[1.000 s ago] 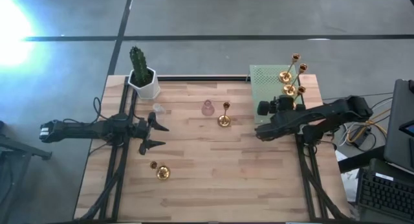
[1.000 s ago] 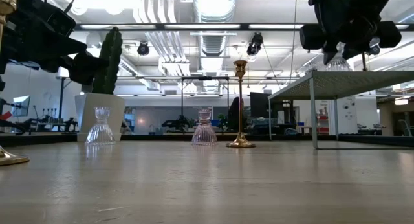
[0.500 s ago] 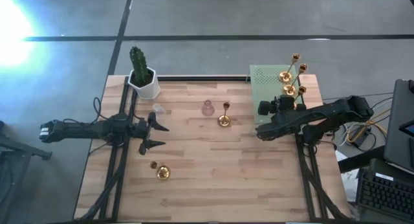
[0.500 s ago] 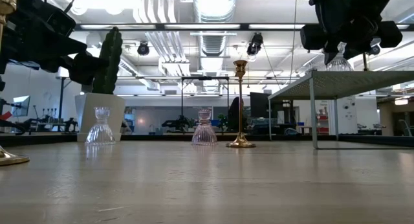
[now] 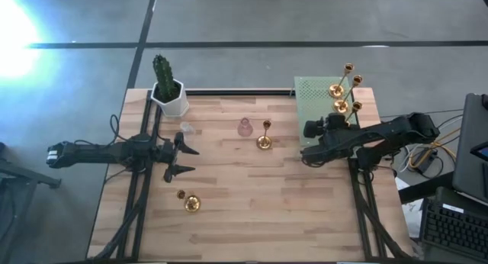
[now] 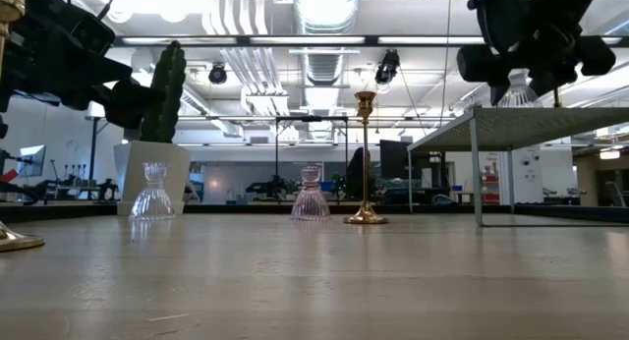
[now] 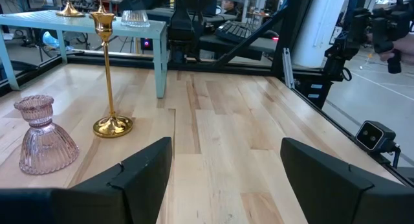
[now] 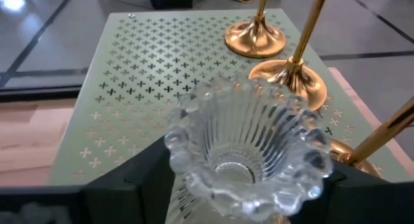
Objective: Pick & Place candle stick holders
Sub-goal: Put the bottom transparent glass candle holder on the shelf
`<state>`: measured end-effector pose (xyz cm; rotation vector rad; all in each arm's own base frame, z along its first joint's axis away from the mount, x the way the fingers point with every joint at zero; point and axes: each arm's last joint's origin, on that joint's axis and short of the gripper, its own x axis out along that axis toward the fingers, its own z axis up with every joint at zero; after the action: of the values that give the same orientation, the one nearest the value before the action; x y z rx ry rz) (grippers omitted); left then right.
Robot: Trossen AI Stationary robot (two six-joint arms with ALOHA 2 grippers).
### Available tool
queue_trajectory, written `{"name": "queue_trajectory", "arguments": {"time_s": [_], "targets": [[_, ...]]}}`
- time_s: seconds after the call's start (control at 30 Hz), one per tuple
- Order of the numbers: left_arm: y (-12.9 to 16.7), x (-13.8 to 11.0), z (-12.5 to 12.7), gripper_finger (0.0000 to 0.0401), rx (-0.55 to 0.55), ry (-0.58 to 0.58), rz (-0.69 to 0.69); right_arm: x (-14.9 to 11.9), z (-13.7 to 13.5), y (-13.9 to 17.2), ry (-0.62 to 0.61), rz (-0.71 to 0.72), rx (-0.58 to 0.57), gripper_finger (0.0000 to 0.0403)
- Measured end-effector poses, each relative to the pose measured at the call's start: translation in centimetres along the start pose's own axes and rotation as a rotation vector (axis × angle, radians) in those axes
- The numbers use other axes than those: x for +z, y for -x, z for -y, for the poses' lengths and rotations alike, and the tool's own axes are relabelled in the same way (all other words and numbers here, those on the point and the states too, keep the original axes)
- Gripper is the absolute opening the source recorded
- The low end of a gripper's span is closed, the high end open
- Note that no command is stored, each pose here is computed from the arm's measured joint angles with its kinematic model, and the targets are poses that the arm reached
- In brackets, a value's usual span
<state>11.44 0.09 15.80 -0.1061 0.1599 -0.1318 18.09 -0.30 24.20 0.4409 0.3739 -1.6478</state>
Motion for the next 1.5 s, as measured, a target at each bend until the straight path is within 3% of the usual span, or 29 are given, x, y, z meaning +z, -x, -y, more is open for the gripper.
{"name": "queue_trajectory", "arguments": {"time_s": [0.27, 0.5, 1.07, 1.5], "targets": [[0.0, 0.0, 0.0, 0.0294, 0.0, 0.0, 0.0, 0.0, -0.2, 0.0, 0.013, 0.038, 0.03, 0.0271], [0.0, 0.0, 0.0, 0.0294, 0.0, 0.0, 0.0, 0.0, -0.2, 0.0, 0.008, 0.028, 0.028, 0.0282], [0.0, 0.0, 0.0, 0.0294, 0.0, 0.0, 0.0, 0.3, -0.2, 1.0, 0.014, 0.027, 0.056, 0.0228], [0.0, 0.0, 0.0, 0.0294, 0.0, 0.0, 0.0, 0.7, -0.4, 1.5, 0.04, -0.059, 0.036, 0.0224]]}}
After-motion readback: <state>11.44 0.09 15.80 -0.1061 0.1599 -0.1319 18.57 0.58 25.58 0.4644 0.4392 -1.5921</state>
